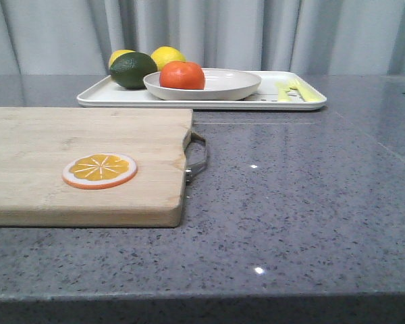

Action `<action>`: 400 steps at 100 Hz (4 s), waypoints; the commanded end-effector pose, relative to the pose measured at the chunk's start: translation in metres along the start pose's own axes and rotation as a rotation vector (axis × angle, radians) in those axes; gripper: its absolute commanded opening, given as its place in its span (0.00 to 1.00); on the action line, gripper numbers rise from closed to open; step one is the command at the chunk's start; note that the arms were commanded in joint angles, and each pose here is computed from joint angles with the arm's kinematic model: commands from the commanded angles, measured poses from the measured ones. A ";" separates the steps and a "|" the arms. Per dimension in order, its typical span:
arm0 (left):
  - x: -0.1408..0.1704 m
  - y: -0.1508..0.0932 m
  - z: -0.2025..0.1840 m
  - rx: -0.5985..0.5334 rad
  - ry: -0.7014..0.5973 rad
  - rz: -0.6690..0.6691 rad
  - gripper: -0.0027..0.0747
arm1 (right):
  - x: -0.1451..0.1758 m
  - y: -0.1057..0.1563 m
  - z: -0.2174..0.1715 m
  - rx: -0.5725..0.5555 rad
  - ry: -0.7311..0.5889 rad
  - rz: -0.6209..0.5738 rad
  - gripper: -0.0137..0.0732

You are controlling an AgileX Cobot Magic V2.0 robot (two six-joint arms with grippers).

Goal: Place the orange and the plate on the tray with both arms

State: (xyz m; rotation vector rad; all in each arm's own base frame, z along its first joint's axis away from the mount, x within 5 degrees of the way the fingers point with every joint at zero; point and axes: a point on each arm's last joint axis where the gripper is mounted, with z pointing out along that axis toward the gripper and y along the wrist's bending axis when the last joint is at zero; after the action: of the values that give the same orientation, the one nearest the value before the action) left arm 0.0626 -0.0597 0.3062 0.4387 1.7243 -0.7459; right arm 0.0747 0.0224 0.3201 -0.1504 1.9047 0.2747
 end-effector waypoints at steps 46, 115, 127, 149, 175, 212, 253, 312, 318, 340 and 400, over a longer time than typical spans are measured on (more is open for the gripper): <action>-0.007 -0.002 -0.018 0.025 -0.130 -0.005 0.01 | 0.008 0.000 -0.020 -0.004 -0.137 -0.022 0.08; -0.007 -0.002 -0.018 0.025 -0.130 -0.005 0.01 | 0.008 0.000 -0.020 -0.004 -0.137 -0.022 0.08; -0.003 0.000 -0.015 0.017 -0.133 -0.001 0.01 | 0.008 0.000 -0.020 -0.004 -0.137 -0.022 0.08; 0.015 0.014 -0.009 -0.078 -0.204 0.058 0.01 | 0.008 0.000 -0.020 -0.004 -0.137 -0.022 0.08; 0.036 0.031 -0.019 -0.280 -0.257 0.074 0.01 | 0.008 0.000 -0.020 -0.004 -0.137 -0.022 0.08; 0.066 0.050 -0.035 -0.600 -0.384 0.091 0.01 | 0.008 0.000 -0.020 -0.004 -0.137 -0.022 0.08; 0.084 0.063 -0.037 -0.760 -0.428 0.143 0.01 | 0.008 0.000 -0.021 -0.004 -0.140 -0.022 0.08; 0.084 0.063 -0.036 -0.758 -0.426 0.142 0.01 | 0.008 0.000 -0.021 -0.004 -0.140 -0.022 0.08; 0.084 0.063 -0.036 -0.758 -0.426 0.142 0.01 | 0.008 0.000 -0.021 -0.004 -0.140 -0.022 0.08; 0.084 0.063 -0.036 -0.758 -0.426 0.142 0.01 | 0.008 0.000 -0.021 -0.004 -0.140 -0.022 0.08; 0.084 0.063 -0.036 -0.758 -0.426 0.142 0.01 | 0.006 -0.003 -0.017 0.023 -0.210 -0.038 0.08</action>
State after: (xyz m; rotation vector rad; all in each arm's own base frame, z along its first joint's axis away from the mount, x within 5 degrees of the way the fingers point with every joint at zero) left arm 0.0560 0.0029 0.2086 -0.1247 1.5221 -0.0431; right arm 0.0532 0.0179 0.3060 -0.1516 1.8332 0.2709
